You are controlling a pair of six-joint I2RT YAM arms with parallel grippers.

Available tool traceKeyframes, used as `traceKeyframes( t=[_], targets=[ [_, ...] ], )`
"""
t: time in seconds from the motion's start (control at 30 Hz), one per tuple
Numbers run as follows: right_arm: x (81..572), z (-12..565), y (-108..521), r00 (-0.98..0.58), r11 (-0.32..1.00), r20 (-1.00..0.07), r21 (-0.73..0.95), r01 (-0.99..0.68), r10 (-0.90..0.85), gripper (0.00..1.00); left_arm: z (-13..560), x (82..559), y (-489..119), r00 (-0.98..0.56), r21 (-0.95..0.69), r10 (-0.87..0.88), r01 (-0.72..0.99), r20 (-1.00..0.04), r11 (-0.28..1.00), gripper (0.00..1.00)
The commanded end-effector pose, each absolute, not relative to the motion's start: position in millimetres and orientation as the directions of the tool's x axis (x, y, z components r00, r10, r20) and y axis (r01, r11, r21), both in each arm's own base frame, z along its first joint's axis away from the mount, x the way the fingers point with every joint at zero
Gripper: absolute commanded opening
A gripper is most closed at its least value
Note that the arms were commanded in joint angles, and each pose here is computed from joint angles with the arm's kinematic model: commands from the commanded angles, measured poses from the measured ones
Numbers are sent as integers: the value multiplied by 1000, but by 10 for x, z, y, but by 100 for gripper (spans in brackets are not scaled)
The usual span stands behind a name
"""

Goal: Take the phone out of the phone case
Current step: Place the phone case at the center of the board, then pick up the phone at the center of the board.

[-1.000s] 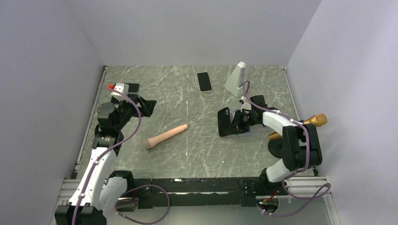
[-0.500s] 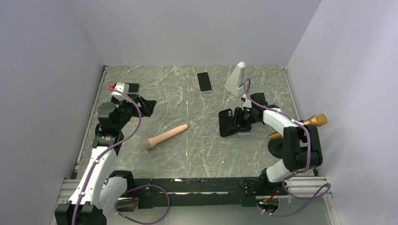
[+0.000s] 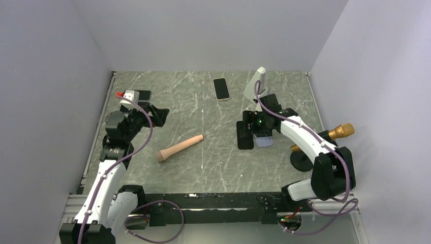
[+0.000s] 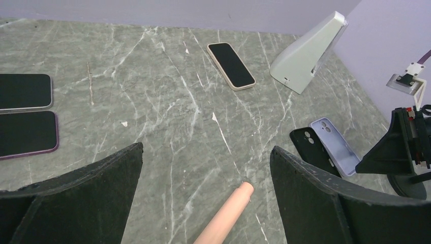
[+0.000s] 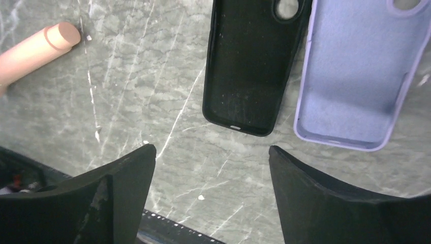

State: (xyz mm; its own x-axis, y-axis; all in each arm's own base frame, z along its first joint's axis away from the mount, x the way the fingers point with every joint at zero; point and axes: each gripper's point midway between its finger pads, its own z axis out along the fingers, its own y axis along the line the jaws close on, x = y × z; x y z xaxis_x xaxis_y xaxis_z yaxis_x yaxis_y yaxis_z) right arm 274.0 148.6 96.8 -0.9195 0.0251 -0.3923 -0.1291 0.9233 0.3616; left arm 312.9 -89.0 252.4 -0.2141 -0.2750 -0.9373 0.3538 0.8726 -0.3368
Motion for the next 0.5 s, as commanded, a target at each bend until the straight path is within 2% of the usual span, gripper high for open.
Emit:
traceKeyframes(
  t=[0.0, 0.03, 0.27, 0.47],
  targets=[
    [2910, 1210, 1501, -867, 958, -497, 261, -115, 31, 96, 2736, 3130, -885, -148, -298, -261, 377, -954, 877, 98],
    [2974, 1243, 1571, -855, 954, -518, 272, -125, 36, 99, 2737, 3132, -888, -149, -299, -261, 378, -954, 876, 98],
    [3734, 1391, 2002, -741, 936, -665, 312, -162, 94, 100, 2724, 3129, -872, -148, -293, -255, 371, -956, 881, 98],
    [4443, 1281, 2347, -708, 920, -683, 373, -125, 181, 100, 2742, 3119, -880, -144, -295, -259, 376, -955, 878, 98]
  ],
)
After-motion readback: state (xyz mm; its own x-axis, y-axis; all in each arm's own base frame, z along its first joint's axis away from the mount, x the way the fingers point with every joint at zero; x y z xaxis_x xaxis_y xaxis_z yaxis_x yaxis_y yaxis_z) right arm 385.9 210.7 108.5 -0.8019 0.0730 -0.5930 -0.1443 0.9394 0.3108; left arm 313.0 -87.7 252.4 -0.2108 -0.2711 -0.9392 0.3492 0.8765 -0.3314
